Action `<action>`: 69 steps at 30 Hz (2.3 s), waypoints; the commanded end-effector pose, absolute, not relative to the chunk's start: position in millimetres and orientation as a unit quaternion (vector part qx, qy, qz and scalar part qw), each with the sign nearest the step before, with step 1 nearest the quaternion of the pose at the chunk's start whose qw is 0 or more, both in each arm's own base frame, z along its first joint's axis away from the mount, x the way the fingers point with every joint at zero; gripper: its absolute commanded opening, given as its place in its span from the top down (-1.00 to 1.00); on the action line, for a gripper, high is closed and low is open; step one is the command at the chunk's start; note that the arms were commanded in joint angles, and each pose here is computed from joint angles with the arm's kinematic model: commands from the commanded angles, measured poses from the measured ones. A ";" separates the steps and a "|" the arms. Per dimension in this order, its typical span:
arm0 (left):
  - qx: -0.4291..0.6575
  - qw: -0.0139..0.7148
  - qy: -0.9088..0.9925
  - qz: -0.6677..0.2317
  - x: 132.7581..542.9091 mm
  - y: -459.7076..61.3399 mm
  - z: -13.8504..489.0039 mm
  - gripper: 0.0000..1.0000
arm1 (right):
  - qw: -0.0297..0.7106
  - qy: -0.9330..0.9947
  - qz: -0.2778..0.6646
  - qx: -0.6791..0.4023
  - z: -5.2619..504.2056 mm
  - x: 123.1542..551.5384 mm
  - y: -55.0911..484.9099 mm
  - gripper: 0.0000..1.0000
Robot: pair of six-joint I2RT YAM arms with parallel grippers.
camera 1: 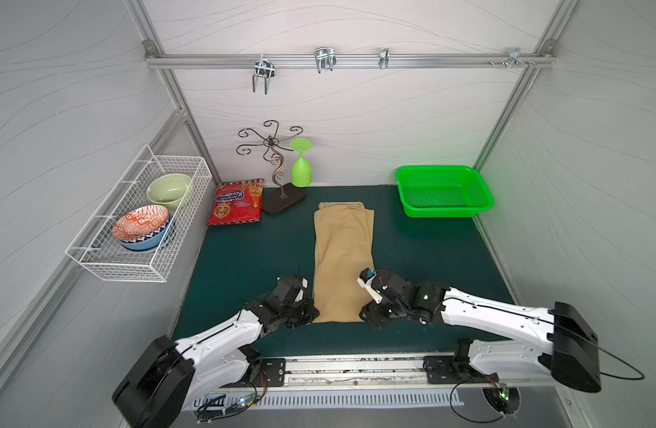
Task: Roll up the long pants
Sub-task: Roll the long pant at the center of the board.
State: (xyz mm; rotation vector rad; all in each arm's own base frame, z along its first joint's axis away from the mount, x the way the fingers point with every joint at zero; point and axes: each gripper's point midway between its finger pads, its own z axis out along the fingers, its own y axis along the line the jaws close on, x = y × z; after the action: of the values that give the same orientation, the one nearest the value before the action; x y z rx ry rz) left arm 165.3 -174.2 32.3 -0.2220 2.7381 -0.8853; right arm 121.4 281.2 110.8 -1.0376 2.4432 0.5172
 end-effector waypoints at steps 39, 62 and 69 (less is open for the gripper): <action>-0.041 0.161 0.896 -0.411 243.3 -202.8 90.9 1.00 | 0.177 0.622 -0.019 -0.762 3.9 78.9 336.3 1.00; -0.014 -0.007 0.946 -0.323 181.5 -208.8 -13.3 1.00 | -0.033 0.693 0.328 -0.642 127.8 33.7 336.2 1.00; -0.003 0.044 0.956 -0.292 194.2 -196.7 12.0 1.00 | -0.092 0.692 0.405 -0.590 164.4 58.4 355.7 0.99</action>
State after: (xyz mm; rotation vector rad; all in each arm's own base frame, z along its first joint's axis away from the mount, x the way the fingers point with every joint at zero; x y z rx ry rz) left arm 191.1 -219.7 19.3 0.0082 2.8792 -1.1092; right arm 85.9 358.9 134.4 -1.9361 2.2720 1.0300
